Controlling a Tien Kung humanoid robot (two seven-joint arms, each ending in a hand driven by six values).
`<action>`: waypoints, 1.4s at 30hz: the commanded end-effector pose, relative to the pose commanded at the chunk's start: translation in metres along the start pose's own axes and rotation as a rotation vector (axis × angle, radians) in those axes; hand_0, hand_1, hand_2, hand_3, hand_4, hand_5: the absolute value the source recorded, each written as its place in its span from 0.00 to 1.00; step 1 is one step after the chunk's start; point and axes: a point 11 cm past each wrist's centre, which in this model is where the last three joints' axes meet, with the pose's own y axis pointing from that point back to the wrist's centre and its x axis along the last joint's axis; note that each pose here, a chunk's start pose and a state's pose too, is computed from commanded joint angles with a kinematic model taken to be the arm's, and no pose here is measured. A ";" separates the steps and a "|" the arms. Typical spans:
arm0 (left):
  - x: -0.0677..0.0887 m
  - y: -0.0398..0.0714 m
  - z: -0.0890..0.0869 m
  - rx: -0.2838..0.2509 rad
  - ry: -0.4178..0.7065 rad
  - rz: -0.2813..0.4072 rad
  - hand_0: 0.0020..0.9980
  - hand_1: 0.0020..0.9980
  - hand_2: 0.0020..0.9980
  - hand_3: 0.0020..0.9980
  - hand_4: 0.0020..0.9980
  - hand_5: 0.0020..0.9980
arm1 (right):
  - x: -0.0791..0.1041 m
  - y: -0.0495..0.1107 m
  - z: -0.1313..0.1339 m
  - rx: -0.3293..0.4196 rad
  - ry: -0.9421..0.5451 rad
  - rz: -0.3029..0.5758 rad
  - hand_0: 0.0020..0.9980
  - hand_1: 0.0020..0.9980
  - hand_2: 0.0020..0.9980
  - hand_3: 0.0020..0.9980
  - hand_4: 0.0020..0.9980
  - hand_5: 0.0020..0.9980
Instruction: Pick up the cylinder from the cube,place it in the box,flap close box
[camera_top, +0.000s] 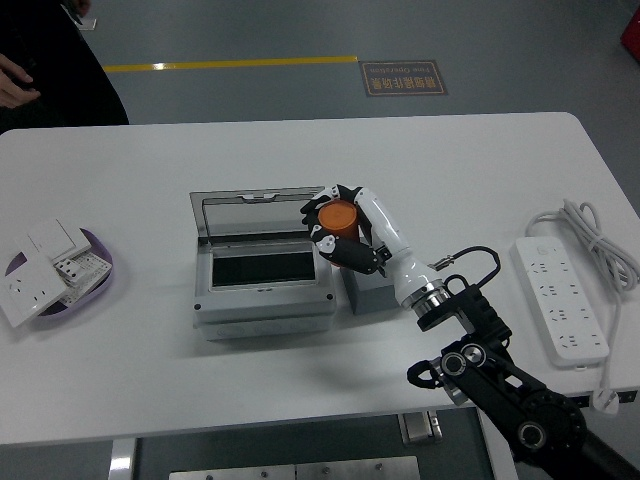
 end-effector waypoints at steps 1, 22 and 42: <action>0.000 0.000 0.000 0.000 0.000 0.000 0.64 0.67 0.66 0.70 0.75 0.31 | -0.005 -0.004 -0.003 0.003 0.024 -0.016 0.13 0.25 0.40 0.39 0.06 0.00; 0.002 0.001 0.003 0.007 -0.005 0.007 0.64 0.67 0.66 0.70 0.75 0.31 | -0.047 -0.044 -0.007 -0.030 0.815 -0.293 0.14 0.25 0.40 0.40 0.04 0.00; 0.005 0.001 0.002 0.014 -0.002 0.014 0.64 0.67 0.66 0.70 0.75 0.31 | -0.064 -0.046 0.006 -0.059 0.923 -0.364 0.86 0.73 0.74 0.72 0.61 0.29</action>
